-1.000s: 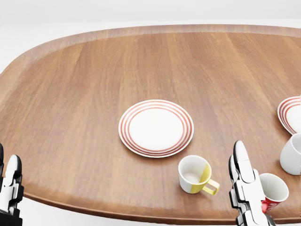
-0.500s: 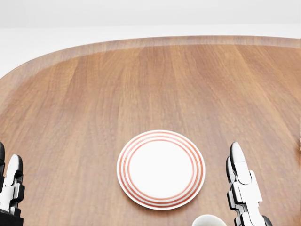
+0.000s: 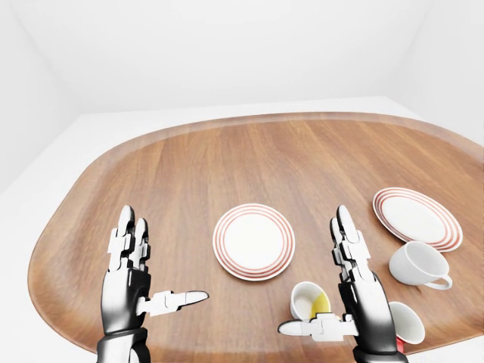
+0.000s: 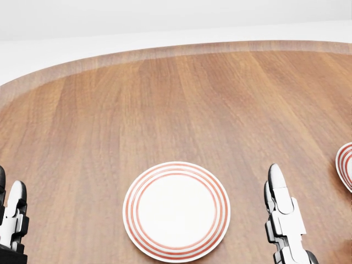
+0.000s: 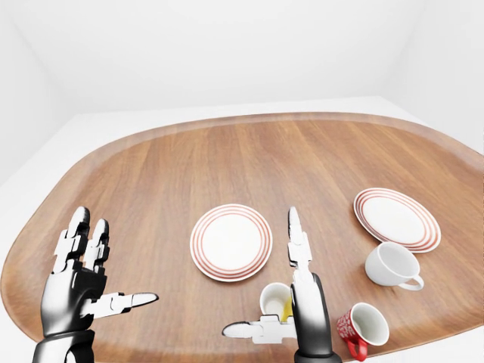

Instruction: Put the red mug on the left plate.

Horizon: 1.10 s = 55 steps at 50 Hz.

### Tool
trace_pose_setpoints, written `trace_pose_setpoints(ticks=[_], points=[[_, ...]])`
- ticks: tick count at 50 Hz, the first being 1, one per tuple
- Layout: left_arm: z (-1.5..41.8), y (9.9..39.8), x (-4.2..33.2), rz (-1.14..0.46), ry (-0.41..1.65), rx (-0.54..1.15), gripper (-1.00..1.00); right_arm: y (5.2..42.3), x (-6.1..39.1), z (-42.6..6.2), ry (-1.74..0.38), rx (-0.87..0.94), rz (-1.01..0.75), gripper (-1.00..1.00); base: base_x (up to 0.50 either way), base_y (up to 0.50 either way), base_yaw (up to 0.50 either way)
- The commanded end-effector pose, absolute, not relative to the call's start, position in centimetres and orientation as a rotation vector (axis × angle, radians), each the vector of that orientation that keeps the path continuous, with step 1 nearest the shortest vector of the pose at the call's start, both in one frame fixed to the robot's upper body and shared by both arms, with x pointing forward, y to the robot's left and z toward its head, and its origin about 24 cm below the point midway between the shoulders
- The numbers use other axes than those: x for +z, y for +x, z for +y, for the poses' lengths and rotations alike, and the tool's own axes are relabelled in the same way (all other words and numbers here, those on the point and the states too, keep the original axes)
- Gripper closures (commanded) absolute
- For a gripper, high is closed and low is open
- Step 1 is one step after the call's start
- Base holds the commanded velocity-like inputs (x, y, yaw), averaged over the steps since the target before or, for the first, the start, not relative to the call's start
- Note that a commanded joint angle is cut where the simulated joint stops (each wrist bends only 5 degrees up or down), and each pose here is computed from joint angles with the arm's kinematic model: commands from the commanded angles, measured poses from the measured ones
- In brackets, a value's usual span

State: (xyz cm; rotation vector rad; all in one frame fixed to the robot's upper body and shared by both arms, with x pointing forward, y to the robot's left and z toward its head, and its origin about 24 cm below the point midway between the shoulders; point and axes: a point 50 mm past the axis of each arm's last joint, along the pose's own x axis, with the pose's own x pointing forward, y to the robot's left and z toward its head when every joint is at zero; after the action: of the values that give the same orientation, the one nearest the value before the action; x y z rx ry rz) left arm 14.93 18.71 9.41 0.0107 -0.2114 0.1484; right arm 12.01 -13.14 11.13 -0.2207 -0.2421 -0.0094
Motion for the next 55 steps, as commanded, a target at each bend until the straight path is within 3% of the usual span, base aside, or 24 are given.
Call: trace_pose_setpoints(ticks=[1,8,20,31,47,55], points=[[18.71,14.84,9.36,-0.208,0.010,0.148,-1.00,11.98,11.13,-13.09,-0.224,-0.009,-0.243,-1.00,0.51,0.04,0.00],[18.76,14.88,9.41,-0.211,0.008,0.148,-1.00,12.33,11.24,-12.98,-0.228,-0.020,-0.263,-1.00,0.48,0.10,0.00],[18.73,14.92,9.41,-0.212,0.009,0.148,-1.00,12.26,11.23,-12.90,-0.233,-0.023,-0.265,-1.00,0.08,0.01,0.00],[18.73,14.85,9.41,-0.211,0.009,0.147,-1.00,12.19,11.16,-12.74,-0.239,-0.011,-0.264,-1.00,0.15,0.46,0.00],[18.74,14.90,9.43,-0.213,0.008,0.147,-1.00,12.17,11.11,-12.82,-0.224,0.000,-0.254,-1.00,0.12,0.00,0.00],[18.79,14.97,9.46,-0.216,0.008,0.149,-1.00,12.16,11.07,-12.76,-0.225,0.008,-0.252,-1.00,0.50,-0.06,0.00]])
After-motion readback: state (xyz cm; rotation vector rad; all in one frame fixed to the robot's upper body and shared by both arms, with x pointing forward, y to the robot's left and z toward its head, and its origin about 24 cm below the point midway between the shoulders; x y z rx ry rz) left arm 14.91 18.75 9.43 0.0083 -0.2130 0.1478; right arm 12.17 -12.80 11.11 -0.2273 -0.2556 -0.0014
